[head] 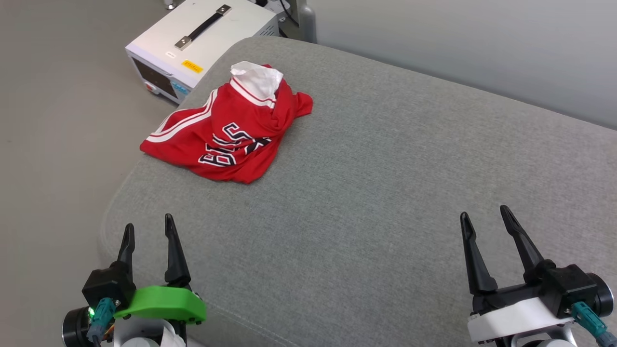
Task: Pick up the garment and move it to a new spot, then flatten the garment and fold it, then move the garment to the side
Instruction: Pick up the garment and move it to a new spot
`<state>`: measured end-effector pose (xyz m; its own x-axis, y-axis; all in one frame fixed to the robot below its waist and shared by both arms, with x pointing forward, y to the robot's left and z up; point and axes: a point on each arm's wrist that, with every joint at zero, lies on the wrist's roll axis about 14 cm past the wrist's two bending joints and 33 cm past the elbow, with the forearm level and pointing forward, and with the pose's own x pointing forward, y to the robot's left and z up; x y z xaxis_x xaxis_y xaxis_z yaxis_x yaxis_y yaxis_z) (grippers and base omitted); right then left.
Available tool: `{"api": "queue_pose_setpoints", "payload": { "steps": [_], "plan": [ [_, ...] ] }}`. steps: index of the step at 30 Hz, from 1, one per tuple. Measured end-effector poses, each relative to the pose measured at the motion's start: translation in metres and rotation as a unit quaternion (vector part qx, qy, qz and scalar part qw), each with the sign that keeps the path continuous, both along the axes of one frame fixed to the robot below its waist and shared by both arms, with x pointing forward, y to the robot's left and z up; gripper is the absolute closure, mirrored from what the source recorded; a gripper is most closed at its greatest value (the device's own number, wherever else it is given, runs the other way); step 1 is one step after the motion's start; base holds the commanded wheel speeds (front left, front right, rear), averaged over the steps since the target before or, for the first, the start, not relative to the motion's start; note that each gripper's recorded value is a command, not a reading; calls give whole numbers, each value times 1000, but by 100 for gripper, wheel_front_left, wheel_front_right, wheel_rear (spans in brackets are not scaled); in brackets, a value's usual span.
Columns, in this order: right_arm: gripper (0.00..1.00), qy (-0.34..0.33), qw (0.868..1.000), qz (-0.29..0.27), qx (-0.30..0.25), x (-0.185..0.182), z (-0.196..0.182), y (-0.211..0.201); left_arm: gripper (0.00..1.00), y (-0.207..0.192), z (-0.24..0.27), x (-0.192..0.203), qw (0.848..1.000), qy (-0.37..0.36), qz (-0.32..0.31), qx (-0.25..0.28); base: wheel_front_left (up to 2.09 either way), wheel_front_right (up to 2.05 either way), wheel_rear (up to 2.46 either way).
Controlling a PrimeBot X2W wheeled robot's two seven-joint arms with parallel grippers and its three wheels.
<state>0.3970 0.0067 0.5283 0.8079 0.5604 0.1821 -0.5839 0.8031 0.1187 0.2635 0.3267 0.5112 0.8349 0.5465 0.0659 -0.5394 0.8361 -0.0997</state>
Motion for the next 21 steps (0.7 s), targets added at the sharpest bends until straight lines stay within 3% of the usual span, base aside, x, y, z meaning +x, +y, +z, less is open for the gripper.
{"api": "queue_pose_setpoints", "payload": {
  "steps": [10, 13, 21],
  "plan": [
    [0, 6, 1000, 23, -2, 2, -7, 16, 0, 11, -4, -6, 1000, 4, 14, -12, 0, 0, 0],
    [0, 2, 1000, 17, -1, 7, -6, 12, 0, 18, 13, 15, 1000, -22, -5, -1, 0, 0, 0],
    [0, -18, 1000, -2, -5, 35, -6, -4, 0, 49, 80, 101, 992, -65, -68, 86, 0, 0, 0]
  ]
}}
